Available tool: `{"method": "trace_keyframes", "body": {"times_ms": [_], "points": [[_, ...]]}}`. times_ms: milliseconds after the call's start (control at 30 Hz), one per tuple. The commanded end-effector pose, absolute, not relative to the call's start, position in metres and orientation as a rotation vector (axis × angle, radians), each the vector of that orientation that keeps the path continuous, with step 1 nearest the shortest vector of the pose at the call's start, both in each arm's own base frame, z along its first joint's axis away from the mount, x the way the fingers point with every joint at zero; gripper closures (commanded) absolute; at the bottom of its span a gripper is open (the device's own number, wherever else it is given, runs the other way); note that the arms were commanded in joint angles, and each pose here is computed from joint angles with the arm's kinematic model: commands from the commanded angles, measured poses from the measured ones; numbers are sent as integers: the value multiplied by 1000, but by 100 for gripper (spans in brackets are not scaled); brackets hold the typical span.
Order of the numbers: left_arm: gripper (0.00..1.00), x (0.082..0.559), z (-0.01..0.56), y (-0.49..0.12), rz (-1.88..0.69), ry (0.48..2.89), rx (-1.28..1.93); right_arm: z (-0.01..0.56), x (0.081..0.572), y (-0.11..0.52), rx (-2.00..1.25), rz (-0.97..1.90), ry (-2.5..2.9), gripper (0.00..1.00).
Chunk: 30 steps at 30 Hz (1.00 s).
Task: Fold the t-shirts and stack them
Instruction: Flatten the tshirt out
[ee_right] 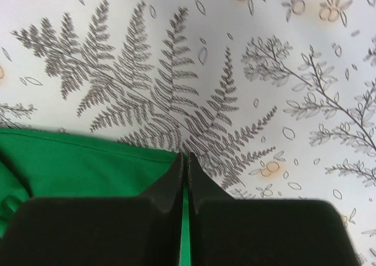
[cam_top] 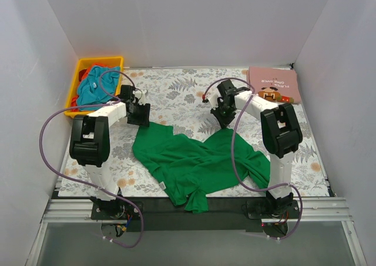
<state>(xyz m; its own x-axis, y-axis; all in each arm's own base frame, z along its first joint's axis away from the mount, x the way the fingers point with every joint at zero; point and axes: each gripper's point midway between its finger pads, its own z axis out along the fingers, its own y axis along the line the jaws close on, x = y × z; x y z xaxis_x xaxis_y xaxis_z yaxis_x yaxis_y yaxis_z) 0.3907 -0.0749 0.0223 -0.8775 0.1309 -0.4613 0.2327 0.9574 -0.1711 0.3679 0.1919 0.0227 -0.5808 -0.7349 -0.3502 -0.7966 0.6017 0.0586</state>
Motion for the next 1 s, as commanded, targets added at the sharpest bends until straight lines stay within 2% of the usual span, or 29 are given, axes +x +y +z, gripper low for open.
{"method": "trace_keyframes", "body": {"times_ms": [0,33,100,133,200,300,567,733,867,967], "points": [[52,391,10,-72,-247,2662,269,46,369,172,-1214,256,2531,99],[63,391,9,-71,-237,2661,264,48,370,170,-1207,253,2529,99],[76,391,8,-68,-213,2664,254,54,373,165,-1189,251,2521,99],[88,392,10,-67,-208,2655,256,55,374,163,-1185,249,2521,99],[100,399,16,-68,-204,2632,244,62,379,157,-1165,240,2508,99],[100,409,34,-70,-221,2583,235,78,387,151,-1126,243,2484,99],[100,449,136,-76,-290,2349,218,142,408,135,-1043,206,2357,99],[100,454,204,-76,-308,2198,217,179,415,121,-997,172,2282,99],[100,451,262,-73,-341,2075,189,235,421,111,-946,124,2159,99],[100,440,326,-74,-362,1931,196,277,419,101,-905,85,2070,99]]}}
